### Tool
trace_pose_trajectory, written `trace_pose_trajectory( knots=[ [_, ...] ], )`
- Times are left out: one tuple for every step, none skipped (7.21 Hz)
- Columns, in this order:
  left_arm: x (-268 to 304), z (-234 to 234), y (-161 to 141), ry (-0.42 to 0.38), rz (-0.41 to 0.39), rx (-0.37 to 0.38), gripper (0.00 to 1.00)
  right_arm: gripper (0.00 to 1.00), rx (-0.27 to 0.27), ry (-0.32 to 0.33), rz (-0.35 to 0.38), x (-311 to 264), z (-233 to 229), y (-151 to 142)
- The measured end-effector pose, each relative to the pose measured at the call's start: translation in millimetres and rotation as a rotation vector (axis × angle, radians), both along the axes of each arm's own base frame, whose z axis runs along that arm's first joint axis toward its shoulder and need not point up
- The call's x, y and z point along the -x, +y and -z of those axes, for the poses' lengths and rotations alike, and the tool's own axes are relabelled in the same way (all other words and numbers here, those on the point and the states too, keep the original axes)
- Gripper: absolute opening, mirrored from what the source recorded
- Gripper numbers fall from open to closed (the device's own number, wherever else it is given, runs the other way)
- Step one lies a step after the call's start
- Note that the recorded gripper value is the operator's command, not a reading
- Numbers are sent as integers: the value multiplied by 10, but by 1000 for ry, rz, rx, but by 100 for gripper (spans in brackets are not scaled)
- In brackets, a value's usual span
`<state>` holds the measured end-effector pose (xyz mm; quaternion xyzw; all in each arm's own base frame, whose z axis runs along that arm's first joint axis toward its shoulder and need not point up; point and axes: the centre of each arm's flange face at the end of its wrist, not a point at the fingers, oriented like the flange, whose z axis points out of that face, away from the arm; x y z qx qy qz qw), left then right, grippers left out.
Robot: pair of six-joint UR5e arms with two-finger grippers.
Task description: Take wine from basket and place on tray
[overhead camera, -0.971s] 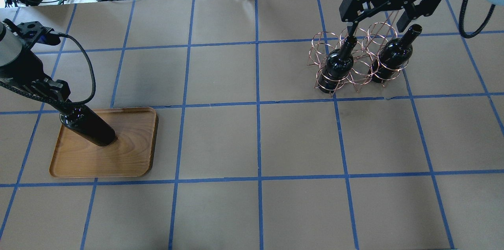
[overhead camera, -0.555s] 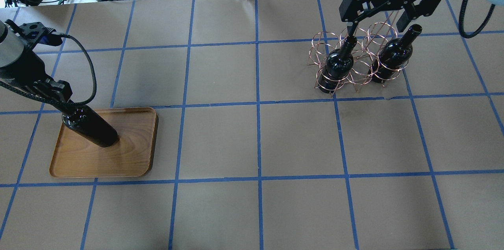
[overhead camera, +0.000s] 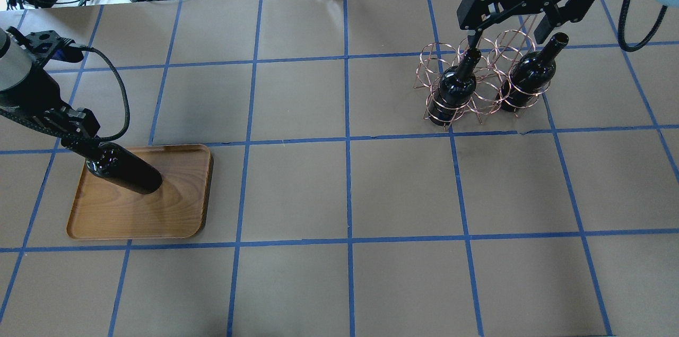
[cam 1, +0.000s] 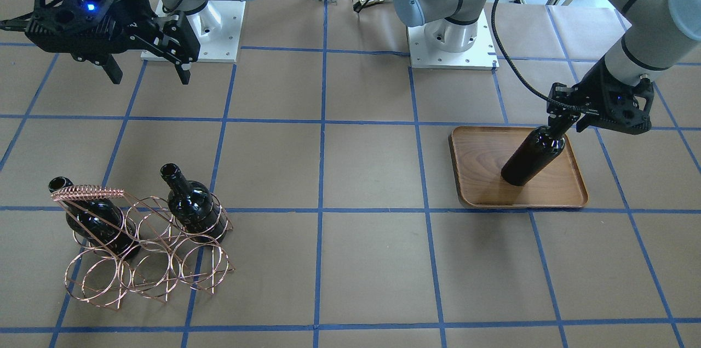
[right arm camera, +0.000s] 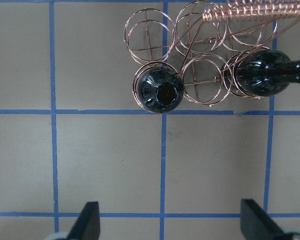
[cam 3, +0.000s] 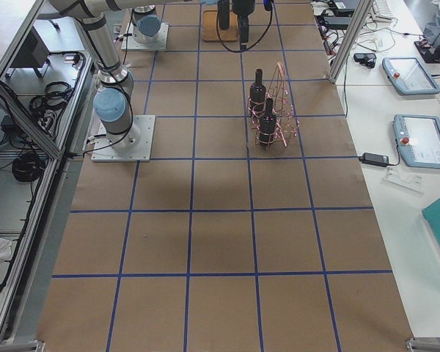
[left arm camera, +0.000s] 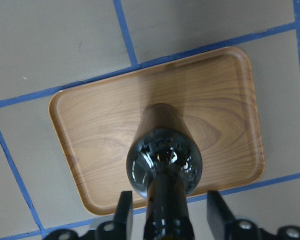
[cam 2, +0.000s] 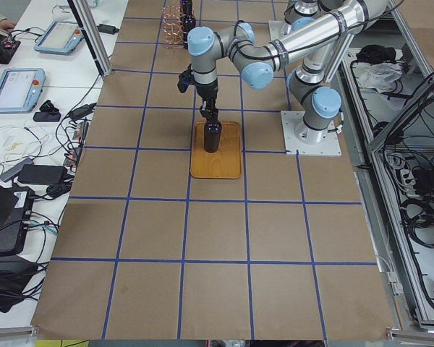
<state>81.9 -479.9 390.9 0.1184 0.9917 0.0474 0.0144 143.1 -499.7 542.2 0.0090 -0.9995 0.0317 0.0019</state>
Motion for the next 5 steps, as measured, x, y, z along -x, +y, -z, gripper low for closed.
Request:
trace_pose_trajectory(
  knots=[
    [6, -39, 8, -1, -9, 0, 100, 100, 0, 0, 0, 0, 0, 0],
    [25, -131, 17, -2, -40, -2, 100, 100, 0, 0, 0, 0, 0, 0],
    [85, -329, 31, -8, -115, -1, 100, 100, 0, 0, 0, 0, -1, 1],
    [230, -601, 47, -21, -195, 17, 100, 100, 0, 0, 0, 0, -4, 4],
    [477, -851, 58, -36, -246, 46, 100, 100, 1, 0, 0, 0, -7, 5]
  ],
)
